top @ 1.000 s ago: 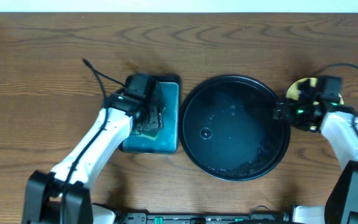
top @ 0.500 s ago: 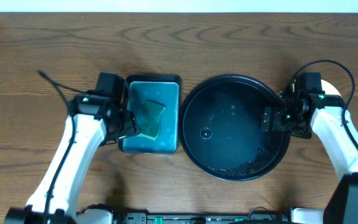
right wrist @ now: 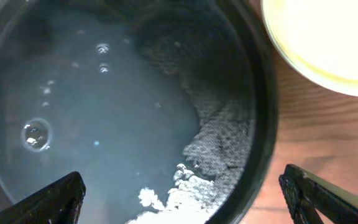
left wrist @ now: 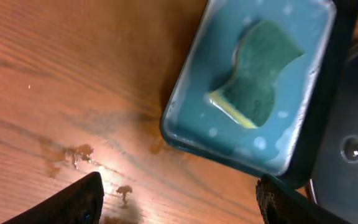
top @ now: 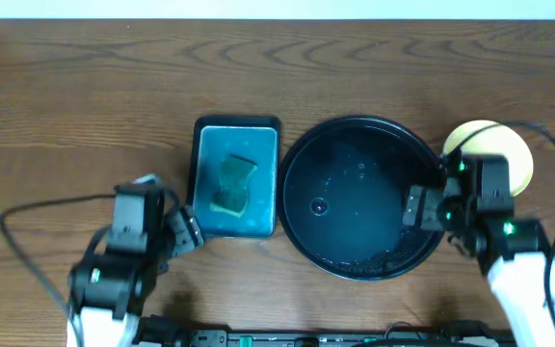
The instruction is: Clean dirty plates on tray and stack at the side
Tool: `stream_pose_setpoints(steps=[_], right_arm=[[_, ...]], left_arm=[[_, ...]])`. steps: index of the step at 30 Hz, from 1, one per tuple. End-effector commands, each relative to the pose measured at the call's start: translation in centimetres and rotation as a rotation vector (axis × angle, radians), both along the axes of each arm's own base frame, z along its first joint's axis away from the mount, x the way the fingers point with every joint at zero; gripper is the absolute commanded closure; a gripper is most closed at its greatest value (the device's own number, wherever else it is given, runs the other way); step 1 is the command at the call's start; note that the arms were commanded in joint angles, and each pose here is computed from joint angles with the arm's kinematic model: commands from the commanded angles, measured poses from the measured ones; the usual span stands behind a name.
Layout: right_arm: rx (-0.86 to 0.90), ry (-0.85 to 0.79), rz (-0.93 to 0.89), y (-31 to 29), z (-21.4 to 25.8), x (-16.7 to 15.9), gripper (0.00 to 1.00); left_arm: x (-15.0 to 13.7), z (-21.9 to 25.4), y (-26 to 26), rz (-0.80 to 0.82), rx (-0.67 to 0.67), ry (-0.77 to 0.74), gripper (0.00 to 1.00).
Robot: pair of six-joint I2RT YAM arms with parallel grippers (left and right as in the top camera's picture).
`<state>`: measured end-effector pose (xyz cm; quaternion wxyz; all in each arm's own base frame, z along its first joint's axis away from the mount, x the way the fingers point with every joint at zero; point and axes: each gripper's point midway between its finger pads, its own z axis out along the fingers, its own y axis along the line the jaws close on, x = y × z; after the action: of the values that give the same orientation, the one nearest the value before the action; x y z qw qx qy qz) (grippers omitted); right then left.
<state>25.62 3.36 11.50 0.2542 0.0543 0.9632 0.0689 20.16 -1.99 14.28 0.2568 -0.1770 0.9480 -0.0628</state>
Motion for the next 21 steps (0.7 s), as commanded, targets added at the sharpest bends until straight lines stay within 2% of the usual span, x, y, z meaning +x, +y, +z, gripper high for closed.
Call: stream_pose_setpoints(steps=[1,8,21], right_arm=[[-0.006,-0.111,0.001,0.3,0.8,-1.3,0.01],[0.015,-0.234,0.003,0.3,2.9,-2.0,0.01],[0.01,-0.185,0.005,0.2,2.1,-2.7,0.01]], left_arm=[[-1.1,0.6,0.7,0.043,-0.004,-0.103,0.2],[-1.8,1.8,0.8,0.042,-0.02,-0.194,0.2],[-1.8,1.8,0.8,0.042,-0.019,-0.194,0.2]])
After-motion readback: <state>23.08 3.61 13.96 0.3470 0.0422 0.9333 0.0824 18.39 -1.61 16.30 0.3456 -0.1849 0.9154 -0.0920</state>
